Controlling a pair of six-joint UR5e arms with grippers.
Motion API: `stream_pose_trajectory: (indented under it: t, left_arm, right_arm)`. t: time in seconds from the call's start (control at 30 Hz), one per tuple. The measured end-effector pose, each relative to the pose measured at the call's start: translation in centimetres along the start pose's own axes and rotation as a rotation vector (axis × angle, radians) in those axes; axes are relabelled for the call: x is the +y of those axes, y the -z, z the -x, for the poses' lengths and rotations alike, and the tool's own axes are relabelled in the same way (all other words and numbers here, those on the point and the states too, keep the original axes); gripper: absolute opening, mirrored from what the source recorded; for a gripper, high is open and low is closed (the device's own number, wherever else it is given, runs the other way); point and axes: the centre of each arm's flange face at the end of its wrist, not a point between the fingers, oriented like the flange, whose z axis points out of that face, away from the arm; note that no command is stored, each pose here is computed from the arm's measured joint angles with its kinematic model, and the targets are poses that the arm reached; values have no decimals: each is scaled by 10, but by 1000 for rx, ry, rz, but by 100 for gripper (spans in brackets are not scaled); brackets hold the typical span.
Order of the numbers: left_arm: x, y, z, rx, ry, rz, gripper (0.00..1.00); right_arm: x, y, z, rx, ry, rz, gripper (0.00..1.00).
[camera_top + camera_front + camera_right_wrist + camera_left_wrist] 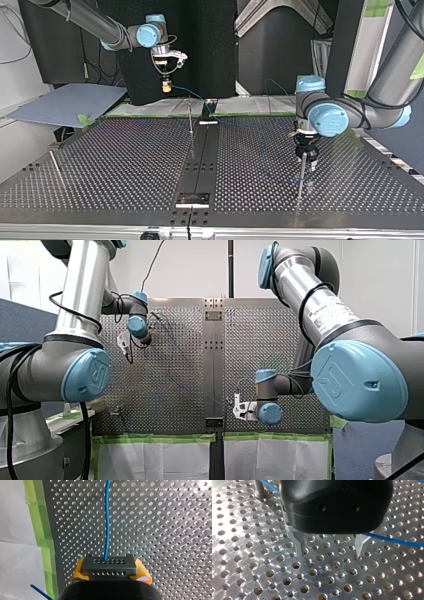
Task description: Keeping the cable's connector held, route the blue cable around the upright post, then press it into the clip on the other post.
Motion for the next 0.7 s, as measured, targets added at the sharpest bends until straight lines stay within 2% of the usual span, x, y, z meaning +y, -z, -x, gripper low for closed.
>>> stream_pose_trajectory:
  t: [0.23, 0.5, 0.7]
  left_arm:
    - [0, 0, 0, 0, 0, 0, 100]
    - [0, 0, 0, 0, 2, -1, 100]
    - [0, 0, 0, 0, 3, -1, 100]
  right_arm:
    - [9, 3, 3, 22, -12, 8, 0]
    - [12, 1, 3, 31, -23, -12, 0]
    - [10, 1, 4, 29, -28, -44, 0]
